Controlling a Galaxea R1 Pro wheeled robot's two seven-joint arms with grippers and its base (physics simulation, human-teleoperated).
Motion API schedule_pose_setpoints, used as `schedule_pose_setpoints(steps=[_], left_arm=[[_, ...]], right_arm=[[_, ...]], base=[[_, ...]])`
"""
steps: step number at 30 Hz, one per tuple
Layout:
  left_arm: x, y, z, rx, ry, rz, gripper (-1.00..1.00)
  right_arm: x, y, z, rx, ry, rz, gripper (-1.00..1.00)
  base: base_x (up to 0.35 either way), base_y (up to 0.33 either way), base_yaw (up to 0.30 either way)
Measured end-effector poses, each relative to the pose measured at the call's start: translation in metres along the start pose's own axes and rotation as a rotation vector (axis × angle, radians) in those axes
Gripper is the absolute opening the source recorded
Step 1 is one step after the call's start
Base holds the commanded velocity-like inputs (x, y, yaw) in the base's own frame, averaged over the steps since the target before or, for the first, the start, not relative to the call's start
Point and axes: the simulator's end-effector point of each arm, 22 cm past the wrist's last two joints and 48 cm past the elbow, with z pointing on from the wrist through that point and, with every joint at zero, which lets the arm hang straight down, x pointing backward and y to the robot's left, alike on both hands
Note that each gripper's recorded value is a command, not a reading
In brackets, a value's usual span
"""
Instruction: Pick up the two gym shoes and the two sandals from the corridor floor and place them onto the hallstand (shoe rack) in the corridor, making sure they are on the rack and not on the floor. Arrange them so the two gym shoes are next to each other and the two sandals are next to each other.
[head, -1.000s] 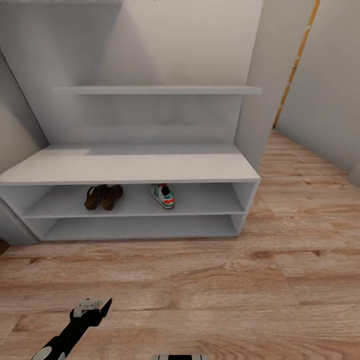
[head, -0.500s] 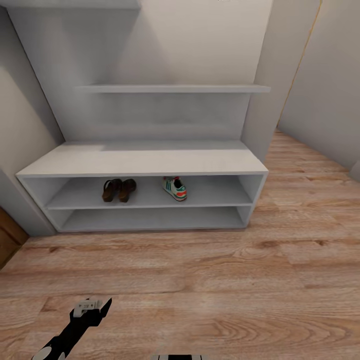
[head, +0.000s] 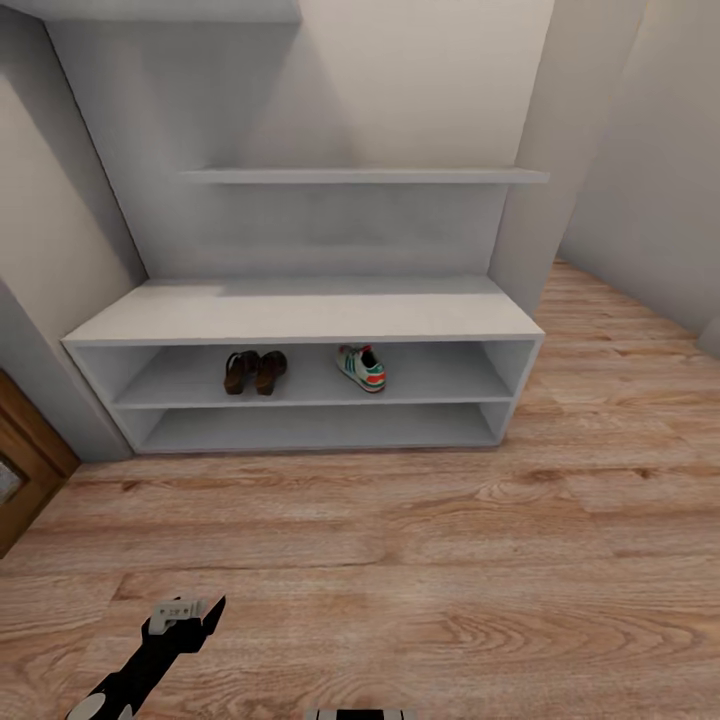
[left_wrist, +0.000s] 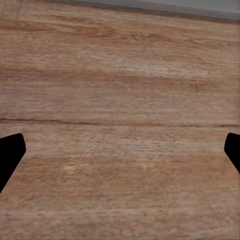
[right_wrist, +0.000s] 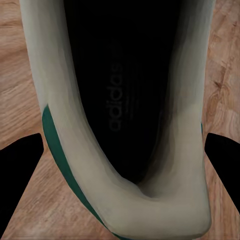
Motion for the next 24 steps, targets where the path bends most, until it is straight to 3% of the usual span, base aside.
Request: schedule_pose_setpoints(steps=[14, 20, 24], left_arm=[[-0.002, -0.003, 0.001, 0.007, -0.005, 0.004, 1.00], [0.000, -0.043, -0.004, 0.192, -0.001, -0.001, 1.00], [0.000, -0.065, -0.012, 0.316, 0.000, 0.000, 1.00]], right_arm=[[0.003, 0.002, -0.001, -0.003, 0.004, 0.000, -1.00], [0.017, 0.012, -0.008, -0.018, 0.028, 0.004, -1.00], [0.031, 0.028, -0.016, -0.049, 0.050, -0.024, -1.00]], base=[[-0.001, 0.001, 0.023], [0.000, 0.000, 0.003], [0.000, 0.000, 0.000]])
